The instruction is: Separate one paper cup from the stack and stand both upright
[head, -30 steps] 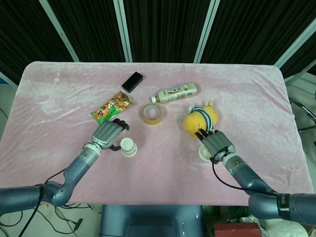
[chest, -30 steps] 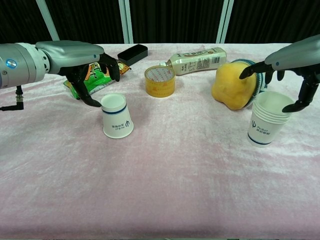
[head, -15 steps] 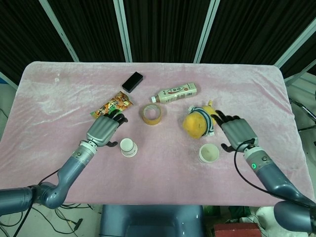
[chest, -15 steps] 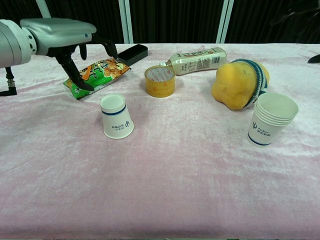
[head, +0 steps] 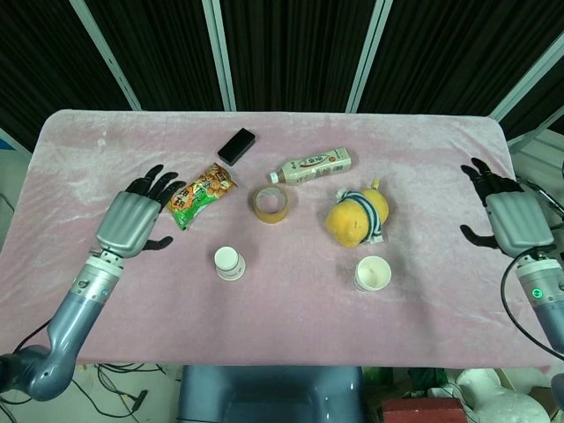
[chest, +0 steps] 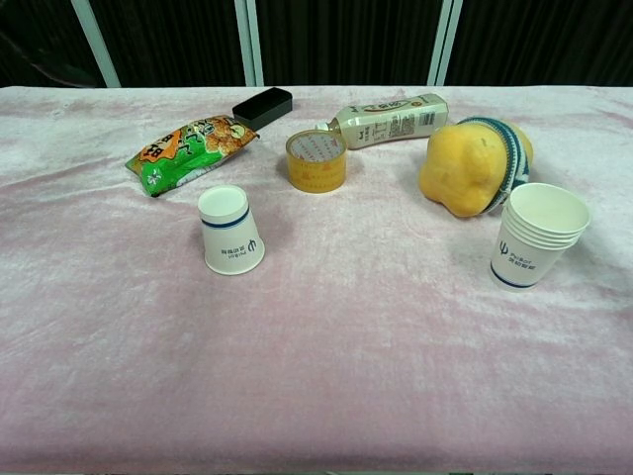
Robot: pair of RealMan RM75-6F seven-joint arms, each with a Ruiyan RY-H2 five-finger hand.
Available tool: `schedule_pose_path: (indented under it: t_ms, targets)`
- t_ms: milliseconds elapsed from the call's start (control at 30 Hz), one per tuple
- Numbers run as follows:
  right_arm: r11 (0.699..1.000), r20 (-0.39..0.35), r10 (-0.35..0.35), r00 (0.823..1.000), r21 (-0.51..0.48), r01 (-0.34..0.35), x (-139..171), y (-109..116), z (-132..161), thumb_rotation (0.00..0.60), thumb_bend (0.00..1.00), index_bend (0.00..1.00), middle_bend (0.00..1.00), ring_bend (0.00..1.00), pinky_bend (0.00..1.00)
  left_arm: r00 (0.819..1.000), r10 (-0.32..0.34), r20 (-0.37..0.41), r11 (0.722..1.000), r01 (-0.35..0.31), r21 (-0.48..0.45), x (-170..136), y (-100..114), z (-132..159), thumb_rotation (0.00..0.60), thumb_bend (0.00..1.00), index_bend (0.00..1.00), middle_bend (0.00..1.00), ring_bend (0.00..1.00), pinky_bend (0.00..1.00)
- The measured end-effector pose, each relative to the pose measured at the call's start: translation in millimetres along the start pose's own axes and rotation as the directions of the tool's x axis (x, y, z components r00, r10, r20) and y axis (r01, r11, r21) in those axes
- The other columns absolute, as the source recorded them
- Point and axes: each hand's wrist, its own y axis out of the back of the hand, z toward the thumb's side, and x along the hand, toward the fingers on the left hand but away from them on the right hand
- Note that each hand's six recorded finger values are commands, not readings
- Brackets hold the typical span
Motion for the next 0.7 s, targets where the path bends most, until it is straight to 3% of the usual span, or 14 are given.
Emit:
schedule_pose_path:
  t_ms: [200,467,700]
  targets:
    - [0.999,0.014,-0.044,0.999,0.016,0.044,42.3,-23.4,-35.9,0.600,0.20,0.00,0.00,0.16,0.20,0.997,0.040,-0.070,0.998,-0.043,-0.036,-52.2,-4.0,-37.9,0.600,0.07,0.15,0.12,0.00,0.23]
    - [0.999,0.017,-0.030,0.999,0.019,0.030,117.8,-65.2,-48.8,0.600,0.20,0.00,0.00,0.16,0.20,0.977,0.000,-0.214,0.997,-0.018,-0.080,-141.2,-35.9,-110.6,0.600,0.07,0.15,0.11,0.00,0.20]
    - [0.999,0.043,-0.028,0.999,0.039,0.027,153.5,-88.3,-50.8,0.600,0.20,0.00,0.00,0.16,0.20,0.979,0.036,-0.199,0.991,-0.060,-0.116,-172.6,-45.4,-132.2,0.600,0.07,0.15,0.11,0.00,0.18]
